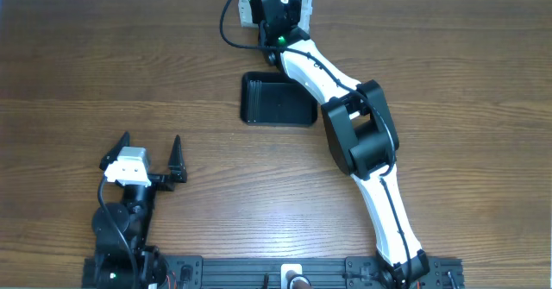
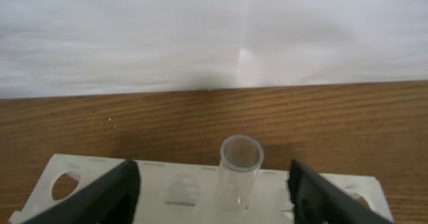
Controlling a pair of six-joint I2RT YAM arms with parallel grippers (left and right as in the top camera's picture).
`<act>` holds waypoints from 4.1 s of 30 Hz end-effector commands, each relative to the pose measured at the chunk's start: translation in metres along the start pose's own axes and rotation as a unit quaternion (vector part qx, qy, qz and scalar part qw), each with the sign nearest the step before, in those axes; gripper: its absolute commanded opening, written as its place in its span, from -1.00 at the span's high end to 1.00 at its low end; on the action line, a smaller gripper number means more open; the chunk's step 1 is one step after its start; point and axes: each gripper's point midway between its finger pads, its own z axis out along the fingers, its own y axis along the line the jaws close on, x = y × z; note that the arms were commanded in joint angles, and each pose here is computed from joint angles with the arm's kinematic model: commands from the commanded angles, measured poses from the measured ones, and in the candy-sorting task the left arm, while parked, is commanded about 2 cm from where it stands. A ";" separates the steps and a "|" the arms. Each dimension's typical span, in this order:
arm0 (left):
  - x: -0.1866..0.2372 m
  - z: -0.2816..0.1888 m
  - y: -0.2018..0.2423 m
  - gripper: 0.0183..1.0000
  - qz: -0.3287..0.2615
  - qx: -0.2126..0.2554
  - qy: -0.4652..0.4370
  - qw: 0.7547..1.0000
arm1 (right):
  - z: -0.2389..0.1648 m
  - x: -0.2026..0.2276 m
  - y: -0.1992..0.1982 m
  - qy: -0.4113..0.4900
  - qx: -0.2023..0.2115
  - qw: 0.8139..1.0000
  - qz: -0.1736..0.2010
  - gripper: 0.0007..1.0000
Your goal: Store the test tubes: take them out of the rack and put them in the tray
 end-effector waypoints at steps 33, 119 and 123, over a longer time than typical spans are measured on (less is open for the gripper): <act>0.001 0.000 -0.001 -1.00 0.005 0.004 0.000 1.000 | 0.004 -0.006 -0.017 -0.011 0.039 0.999 0.001 0.65; 0.001 0.000 -0.001 -1.00 0.005 0.004 0.000 1.000 | -0.150 0.153 -0.012 0.355 -0.033 0.934 0.031 0.81; 0.001 0.000 -0.001 -1.00 0.005 0.004 0.000 1.000 | -0.150 0.153 -0.011 0.354 -0.033 0.934 0.031 0.78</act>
